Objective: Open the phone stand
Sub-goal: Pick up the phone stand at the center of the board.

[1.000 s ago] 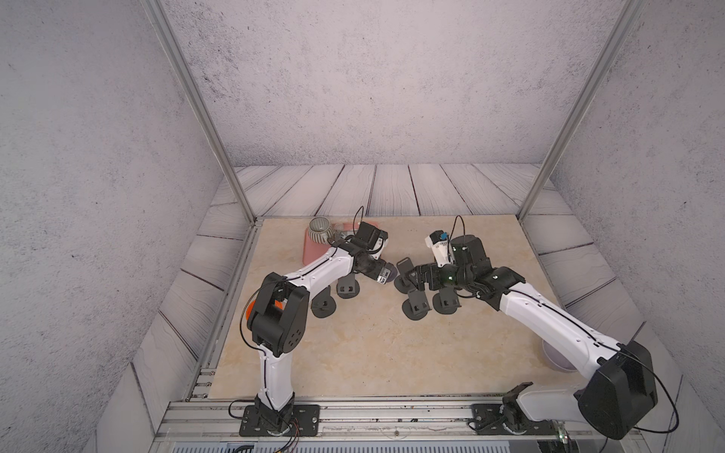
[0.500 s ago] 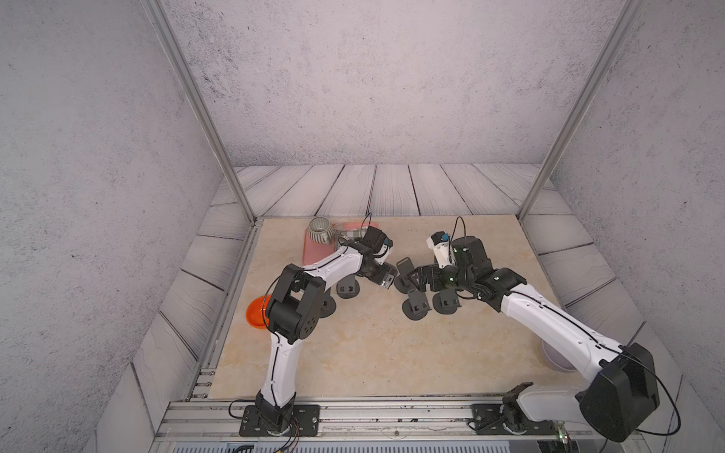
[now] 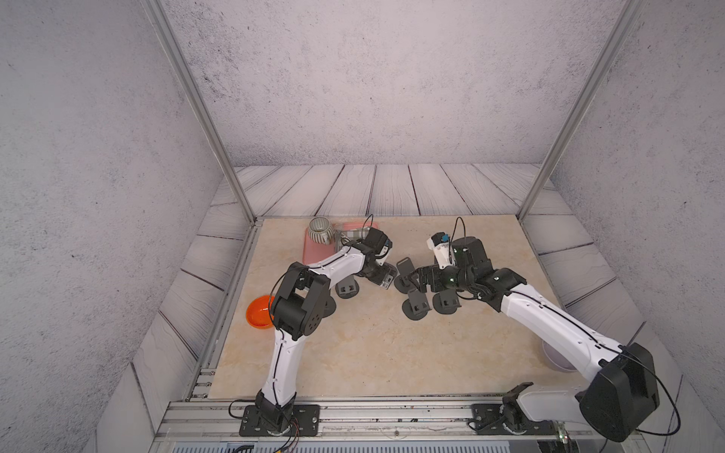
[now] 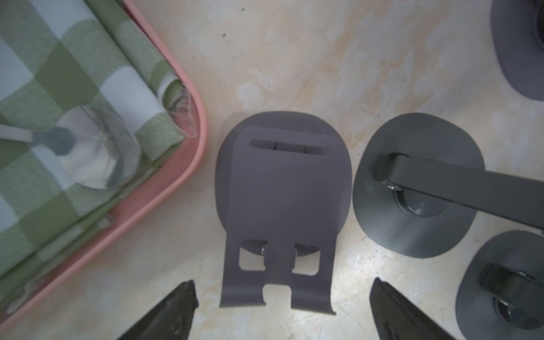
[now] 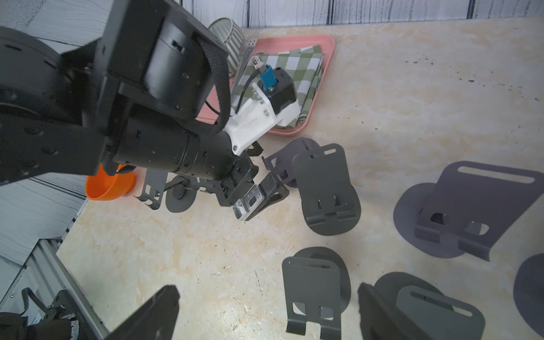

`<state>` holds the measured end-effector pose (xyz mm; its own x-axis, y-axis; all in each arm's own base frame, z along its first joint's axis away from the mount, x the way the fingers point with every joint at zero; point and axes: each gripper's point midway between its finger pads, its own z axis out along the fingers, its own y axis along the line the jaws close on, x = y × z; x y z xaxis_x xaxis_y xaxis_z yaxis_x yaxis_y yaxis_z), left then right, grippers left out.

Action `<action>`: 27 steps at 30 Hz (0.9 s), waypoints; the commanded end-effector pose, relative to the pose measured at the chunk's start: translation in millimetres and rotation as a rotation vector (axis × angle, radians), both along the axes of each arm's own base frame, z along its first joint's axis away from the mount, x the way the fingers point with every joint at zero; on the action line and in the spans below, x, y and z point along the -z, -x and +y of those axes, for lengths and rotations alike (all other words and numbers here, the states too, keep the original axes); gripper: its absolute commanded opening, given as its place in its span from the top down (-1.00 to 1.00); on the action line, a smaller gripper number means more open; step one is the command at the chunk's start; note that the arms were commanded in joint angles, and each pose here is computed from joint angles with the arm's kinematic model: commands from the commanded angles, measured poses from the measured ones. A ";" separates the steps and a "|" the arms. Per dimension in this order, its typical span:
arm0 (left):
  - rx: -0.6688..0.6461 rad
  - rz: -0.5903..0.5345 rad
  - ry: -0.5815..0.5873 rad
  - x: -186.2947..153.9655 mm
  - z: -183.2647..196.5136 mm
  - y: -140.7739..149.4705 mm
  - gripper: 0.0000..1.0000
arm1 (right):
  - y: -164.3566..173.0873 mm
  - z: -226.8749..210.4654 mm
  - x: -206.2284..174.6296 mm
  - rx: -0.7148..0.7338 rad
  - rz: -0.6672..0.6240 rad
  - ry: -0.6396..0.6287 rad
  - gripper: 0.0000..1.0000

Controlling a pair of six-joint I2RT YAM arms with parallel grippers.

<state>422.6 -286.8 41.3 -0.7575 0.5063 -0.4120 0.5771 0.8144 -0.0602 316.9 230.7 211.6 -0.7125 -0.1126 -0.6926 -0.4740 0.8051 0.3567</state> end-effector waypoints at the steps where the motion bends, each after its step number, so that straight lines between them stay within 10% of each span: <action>1: 0.008 0.001 -0.023 6.6 -0.2 -4.4 -0.92 | 1.1 -7.0 -0.2 0.011 -0.014 0.022 -0.95; 27: -0.002 -0.013 0.013 0.8 -3.5 -4.2 -0.20 | 1.3 -12.6 1.0 0.023 -0.013 0.023 -0.95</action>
<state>427.0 -290.4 31.4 -0.7588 0.5058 -0.4103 0.5772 0.8141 -0.0638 317.2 224.5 204.6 -0.7230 -0.1151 -0.6812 -0.4608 0.8149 0.3514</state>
